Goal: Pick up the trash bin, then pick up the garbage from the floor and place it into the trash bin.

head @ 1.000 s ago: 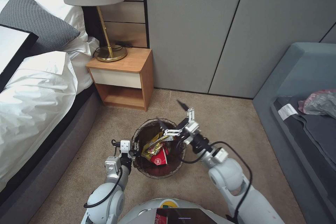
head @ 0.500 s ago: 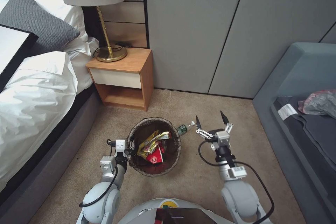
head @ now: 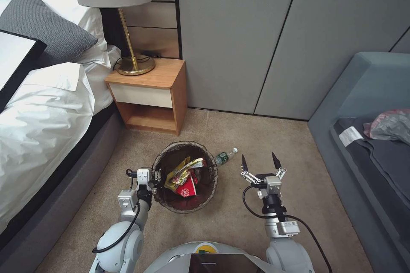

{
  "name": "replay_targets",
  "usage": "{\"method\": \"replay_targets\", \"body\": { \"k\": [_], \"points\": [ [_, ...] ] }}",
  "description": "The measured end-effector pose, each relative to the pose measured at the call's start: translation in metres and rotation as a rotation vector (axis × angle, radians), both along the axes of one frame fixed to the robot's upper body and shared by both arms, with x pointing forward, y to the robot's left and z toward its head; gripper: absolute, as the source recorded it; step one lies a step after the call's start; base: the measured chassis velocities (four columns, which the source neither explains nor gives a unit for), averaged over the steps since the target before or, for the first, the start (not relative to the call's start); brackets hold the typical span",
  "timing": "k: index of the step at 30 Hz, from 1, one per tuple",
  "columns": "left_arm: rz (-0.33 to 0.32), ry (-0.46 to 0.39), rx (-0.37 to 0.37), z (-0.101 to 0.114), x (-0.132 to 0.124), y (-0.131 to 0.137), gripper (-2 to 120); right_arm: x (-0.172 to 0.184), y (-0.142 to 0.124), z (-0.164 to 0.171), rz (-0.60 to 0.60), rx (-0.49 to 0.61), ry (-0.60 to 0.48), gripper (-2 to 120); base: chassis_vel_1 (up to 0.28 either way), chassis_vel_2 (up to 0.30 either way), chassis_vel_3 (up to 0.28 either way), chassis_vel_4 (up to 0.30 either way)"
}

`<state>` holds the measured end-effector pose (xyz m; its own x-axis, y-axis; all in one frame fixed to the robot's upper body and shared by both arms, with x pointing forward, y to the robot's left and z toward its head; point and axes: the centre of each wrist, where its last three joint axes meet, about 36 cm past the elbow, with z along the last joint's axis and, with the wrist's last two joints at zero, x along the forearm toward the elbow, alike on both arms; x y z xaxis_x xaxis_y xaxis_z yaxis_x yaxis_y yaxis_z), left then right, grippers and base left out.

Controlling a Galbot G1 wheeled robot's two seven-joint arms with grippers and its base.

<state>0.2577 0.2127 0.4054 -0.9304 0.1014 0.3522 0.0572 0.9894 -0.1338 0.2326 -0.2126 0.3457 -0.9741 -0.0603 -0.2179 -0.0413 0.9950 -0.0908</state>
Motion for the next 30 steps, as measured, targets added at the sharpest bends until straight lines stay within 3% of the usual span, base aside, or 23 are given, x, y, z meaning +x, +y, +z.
{"method": "replay_targets", "body": {
  "k": [13,17,18,19,21,26,27,28,29,30],
  "points": [
    [0.009,-0.011,0.000,0.003,-0.001,0.003,2,0.018,-0.005,0.004,0.004,-0.014,-0.004,100,0.000,0.000,0.000,0.000],
    [0.011,-0.020,0.004,0.006,0.000,0.004,2,0.051,-0.016,0.016,0.046,-0.033,-0.038,100,0.000,0.000,0.000,0.000],
    [0.011,-0.027,0.010,0.006,0.000,0.006,2,0.077,-0.030,0.016,0.130,-0.075,-0.038,100,0.000,0.000,0.000,0.000],
    [0.011,-0.027,0.010,0.006,0.000,0.006,2,0.077,-0.030,0.016,0.130,-0.075,-0.038,100,0.000,0.000,0.000,0.000],
    [0.014,-0.030,0.013,0.006,0.000,0.006,2,0.119,-0.057,0.006,0.277,-0.211,-0.001,100,0.000,0.000,0.000,0.000],
    [0.019,-0.025,0.021,0.004,-0.001,0.006,2,0.162,-0.086,-0.003,0.384,-0.364,0.059,100,0.000,0.000,0.000,0.000],
    [0.023,-0.021,0.025,0.003,-0.001,0.006,2,0.196,-0.108,-0.005,0.436,-0.496,0.086,100,0.000,0.000,0.000,0.000],
    [0.023,-0.019,0.027,0.003,-0.001,0.005,2,0.211,-0.119,-0.006,0.458,-0.563,0.103,100,0.000,0.000,0.000,0.000],
    [0.023,-0.019,0.027,0.003,-0.001,0.005,2,0.211,-0.119,-0.006,0.458,-0.563,0.103,100,0.000,0.000,0.000,0.000],
    [0.023,-0.015,0.030,0.002,-0.001,0.005,2,0.231,-0.134,-0.010,0.491,-0.668,0.133,100,0.000,0.000,0.000,0.000]
  ]
}}
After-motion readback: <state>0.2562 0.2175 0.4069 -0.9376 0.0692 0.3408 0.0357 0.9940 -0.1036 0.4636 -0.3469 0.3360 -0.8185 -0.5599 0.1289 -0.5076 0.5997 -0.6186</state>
